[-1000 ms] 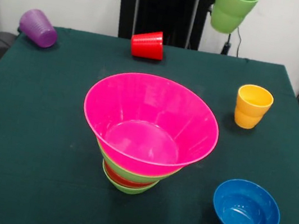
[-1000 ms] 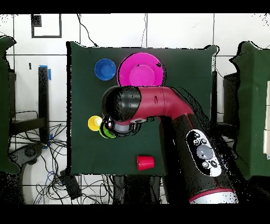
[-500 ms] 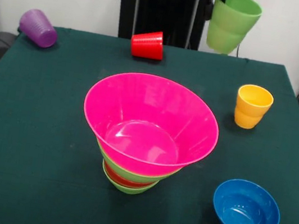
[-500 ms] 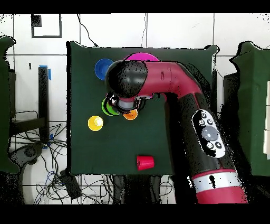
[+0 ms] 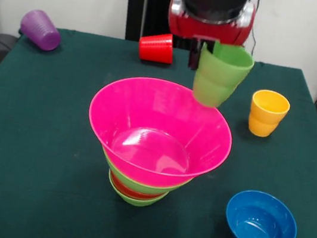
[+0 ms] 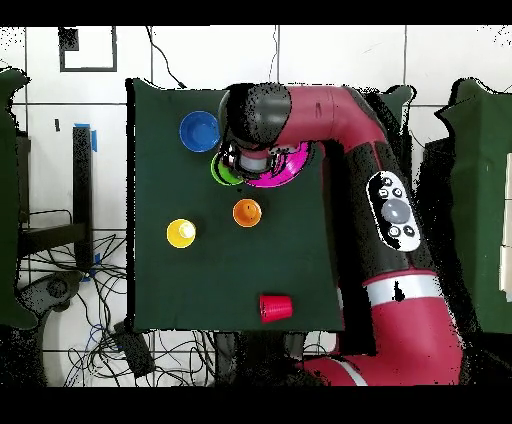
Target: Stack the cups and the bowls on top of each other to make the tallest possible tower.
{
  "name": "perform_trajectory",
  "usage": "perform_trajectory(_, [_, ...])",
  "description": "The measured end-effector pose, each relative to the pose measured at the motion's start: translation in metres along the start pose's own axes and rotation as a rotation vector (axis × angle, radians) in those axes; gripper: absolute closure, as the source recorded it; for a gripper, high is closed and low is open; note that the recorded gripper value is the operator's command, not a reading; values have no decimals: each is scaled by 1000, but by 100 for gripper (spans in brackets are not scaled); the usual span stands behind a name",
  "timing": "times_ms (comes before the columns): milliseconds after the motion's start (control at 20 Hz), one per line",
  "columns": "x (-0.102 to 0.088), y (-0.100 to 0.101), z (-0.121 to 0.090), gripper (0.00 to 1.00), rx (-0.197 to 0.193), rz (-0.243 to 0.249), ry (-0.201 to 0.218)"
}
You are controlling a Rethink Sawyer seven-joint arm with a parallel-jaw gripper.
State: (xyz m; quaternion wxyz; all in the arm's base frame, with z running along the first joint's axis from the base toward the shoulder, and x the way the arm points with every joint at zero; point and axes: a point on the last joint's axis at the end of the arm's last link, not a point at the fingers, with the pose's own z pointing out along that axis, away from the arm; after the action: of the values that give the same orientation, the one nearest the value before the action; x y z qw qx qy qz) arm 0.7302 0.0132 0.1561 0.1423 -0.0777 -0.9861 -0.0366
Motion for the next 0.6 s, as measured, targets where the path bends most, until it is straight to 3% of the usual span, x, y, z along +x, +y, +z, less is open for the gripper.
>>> perform_trajectory(200, [-25,-4,12,100,4,1,22])
perform_trajectory(300, [-35,-4,16,100,-5,-1,55])
perform_trajectory(350, [-39,-5,18,100,-14,-1,93])
perform_trajectory(500, [-41,-6,17,100,-23,-1,143])
perform_trajectory(550, [-41,-5,12,100,-34,-1,196])
perform_trajectory(600, [-40,-5,9,100,-39,-1,221])
